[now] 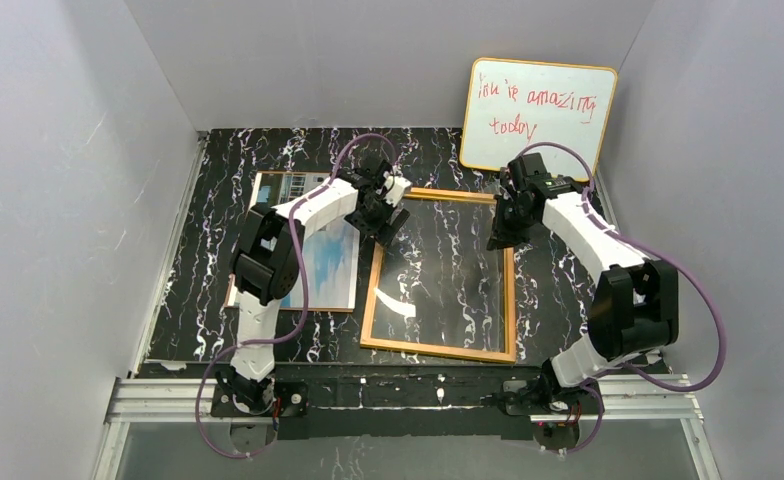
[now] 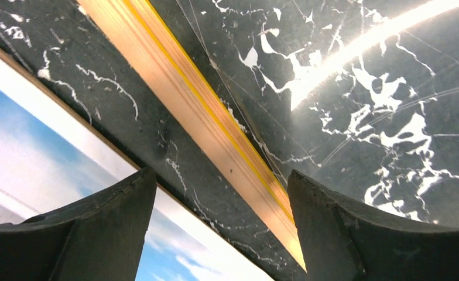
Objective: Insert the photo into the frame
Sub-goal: Place the photo frame item in the photo frame.
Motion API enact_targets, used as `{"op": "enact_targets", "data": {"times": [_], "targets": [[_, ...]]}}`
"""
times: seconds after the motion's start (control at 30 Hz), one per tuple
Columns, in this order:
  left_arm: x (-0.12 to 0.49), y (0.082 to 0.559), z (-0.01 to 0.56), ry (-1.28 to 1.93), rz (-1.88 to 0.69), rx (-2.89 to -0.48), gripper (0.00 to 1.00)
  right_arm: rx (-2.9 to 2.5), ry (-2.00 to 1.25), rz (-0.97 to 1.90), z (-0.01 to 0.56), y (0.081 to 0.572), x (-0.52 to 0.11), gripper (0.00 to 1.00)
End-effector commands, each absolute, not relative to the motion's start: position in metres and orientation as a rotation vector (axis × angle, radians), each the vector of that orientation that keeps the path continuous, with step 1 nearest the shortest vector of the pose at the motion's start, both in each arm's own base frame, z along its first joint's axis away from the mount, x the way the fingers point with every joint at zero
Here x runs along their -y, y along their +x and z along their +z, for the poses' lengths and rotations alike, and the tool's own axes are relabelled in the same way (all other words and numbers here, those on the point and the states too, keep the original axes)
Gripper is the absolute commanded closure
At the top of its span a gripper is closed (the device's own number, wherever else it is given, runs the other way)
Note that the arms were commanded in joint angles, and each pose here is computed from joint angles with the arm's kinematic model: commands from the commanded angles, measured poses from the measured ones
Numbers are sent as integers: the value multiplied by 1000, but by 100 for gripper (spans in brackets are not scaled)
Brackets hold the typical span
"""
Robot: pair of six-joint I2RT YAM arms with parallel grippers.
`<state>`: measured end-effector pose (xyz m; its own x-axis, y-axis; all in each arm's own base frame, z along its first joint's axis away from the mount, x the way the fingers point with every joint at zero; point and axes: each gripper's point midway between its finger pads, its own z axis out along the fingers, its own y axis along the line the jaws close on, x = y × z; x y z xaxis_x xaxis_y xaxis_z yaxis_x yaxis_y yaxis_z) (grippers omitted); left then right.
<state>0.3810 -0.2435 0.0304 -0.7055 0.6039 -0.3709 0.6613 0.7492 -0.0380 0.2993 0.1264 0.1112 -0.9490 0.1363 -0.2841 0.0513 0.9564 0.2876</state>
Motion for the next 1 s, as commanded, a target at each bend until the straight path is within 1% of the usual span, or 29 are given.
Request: {"op": "enact_targets", "data": {"times": [0.0, 0.1, 0.23, 0.4, 0.63, 0.73, 0.97], "targets": [[239, 389, 98, 929, -288, -2515, 18, -2719, 131, 479, 137, 304, -134, 99], [218, 404, 108, 853, -276, -2521, 18, -2666, 111, 560, 152, 307, -143, 99], [178, 423, 100, 724, -212, -2567, 23, -2544, 58, 745, 185, 309, -162, 99], [147, 427, 83, 653, -109, -2609, 28, -2408, -20, 920, 229, 305, -180, 99], [123, 429, 80, 569, -82, -2635, 34, -2280, -131, 1165, 276, 290, -202, 99], [114, 431, 82, 534, -103, -2640, 35, -2279, -118, 1179, 278, 291, -202, 99], [121, 411, 77, 592, -196, -2659, 35, -2374, -27, 1110, 248, 299, -189, 99]]}}
